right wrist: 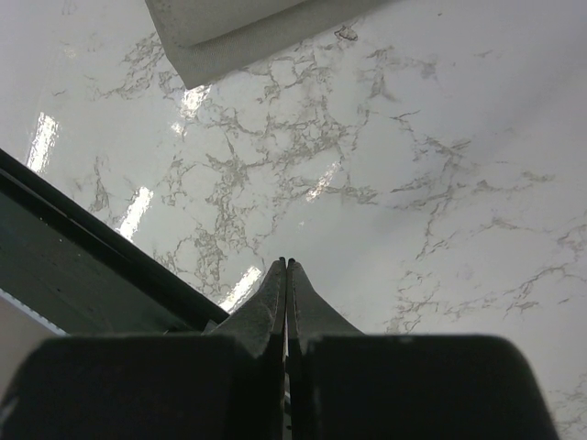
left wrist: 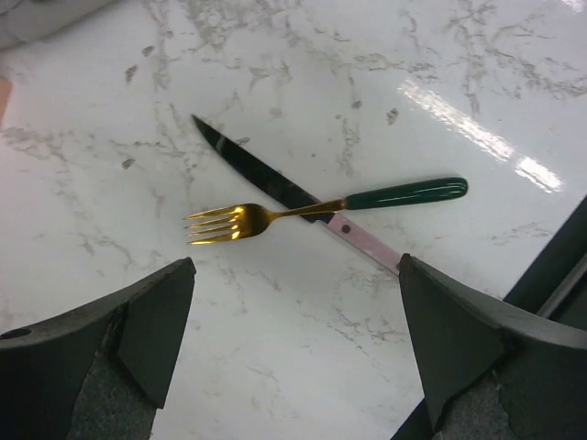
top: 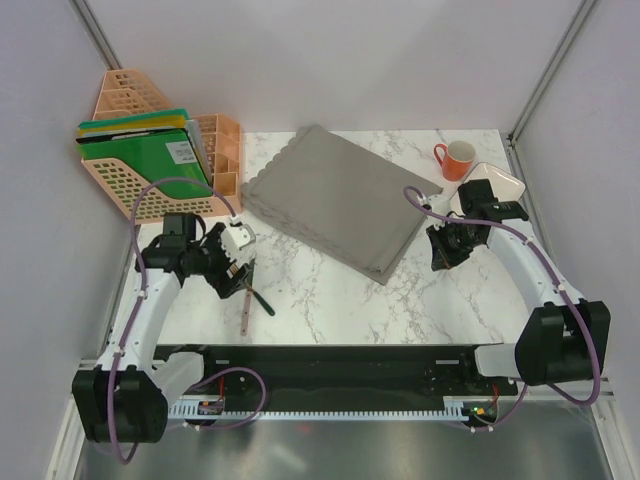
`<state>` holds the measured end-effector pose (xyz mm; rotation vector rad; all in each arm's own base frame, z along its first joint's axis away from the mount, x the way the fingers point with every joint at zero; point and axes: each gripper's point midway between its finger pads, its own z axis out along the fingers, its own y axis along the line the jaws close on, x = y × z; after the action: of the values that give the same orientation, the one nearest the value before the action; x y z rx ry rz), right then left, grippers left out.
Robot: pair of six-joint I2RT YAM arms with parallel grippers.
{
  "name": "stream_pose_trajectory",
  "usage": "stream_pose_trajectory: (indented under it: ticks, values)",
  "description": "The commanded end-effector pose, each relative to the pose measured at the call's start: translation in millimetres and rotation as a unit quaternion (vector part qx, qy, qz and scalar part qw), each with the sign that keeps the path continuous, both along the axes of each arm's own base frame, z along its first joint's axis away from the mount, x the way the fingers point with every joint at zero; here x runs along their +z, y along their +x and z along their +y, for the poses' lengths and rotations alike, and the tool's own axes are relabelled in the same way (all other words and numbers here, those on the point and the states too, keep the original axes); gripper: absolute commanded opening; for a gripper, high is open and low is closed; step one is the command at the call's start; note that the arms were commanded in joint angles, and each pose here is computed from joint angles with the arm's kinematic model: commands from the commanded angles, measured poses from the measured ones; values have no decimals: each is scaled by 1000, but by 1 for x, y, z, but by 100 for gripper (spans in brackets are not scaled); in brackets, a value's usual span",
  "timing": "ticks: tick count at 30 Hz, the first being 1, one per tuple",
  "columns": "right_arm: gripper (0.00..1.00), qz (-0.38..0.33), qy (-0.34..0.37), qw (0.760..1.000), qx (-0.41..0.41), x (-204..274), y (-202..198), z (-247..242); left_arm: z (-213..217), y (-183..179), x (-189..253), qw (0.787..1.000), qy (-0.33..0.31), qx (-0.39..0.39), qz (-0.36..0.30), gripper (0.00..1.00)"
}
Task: Set the dinner table for one person
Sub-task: Move the utensils to the corner of the board.
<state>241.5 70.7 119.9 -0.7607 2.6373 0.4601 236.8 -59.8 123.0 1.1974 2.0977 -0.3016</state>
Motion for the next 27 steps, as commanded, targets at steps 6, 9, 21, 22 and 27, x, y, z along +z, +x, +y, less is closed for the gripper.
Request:
stream_pose_trajectory:
  ticks: [6,9,21,22,27]
  values:
    - [0,-6,6,1000,1,-6,7,2,-23,-22,-22,996,-10,-18,88,3]
    - [0,-3,10,1000,-1,-7,8,3,-28,-17,-25,996,-3,-16,83,2]
    - [0,0,14,1000,-2,-9,8,5,-60,3,-75,989,29,-41,141,2]
    - [0,-1,15,1000,-1,-9,8,6,-61,5,-78,988,31,-41,145,2]
    - [0,-1,16,1000,0,-8,7,6,-56,9,-96,987,50,-41,150,2]
